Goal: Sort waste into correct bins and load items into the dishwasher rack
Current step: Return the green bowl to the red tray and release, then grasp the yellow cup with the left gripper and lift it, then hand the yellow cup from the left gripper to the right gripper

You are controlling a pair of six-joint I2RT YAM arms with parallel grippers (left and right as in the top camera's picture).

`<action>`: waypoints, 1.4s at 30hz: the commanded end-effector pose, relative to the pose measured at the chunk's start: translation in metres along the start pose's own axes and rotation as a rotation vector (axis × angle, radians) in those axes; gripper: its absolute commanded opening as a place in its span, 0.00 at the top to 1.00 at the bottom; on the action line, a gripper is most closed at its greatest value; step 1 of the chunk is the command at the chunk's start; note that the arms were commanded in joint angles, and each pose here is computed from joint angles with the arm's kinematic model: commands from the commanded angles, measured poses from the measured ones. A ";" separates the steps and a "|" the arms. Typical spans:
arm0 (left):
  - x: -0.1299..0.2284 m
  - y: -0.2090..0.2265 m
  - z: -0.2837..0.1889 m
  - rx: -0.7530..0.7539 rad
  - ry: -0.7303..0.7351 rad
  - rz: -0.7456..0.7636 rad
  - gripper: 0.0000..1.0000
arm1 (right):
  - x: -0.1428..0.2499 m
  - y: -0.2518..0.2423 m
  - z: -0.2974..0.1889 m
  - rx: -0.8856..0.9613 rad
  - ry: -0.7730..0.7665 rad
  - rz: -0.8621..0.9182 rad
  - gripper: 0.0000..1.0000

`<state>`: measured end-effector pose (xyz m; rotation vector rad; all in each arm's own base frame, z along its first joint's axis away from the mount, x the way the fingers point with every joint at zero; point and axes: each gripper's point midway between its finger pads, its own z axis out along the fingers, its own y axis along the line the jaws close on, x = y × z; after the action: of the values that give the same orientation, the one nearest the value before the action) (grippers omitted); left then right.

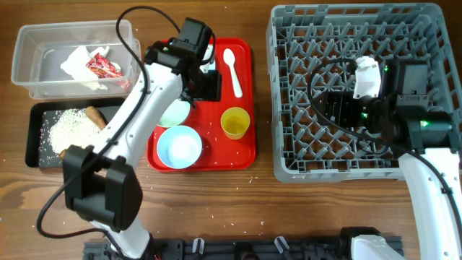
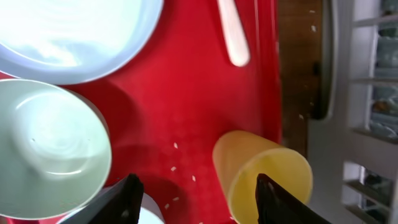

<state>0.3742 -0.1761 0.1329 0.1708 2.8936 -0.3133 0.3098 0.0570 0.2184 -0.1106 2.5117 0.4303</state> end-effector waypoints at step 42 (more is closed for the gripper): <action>0.009 -0.073 -0.138 1.376 0.127 -0.096 0.96 | -0.038 0.178 -0.013 -1.058 -0.130 -0.339 0.00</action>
<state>0.3364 -0.2142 0.2407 0.1517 2.3935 -2.0665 0.3265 0.2005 0.2829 -0.6953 1.9841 1.2551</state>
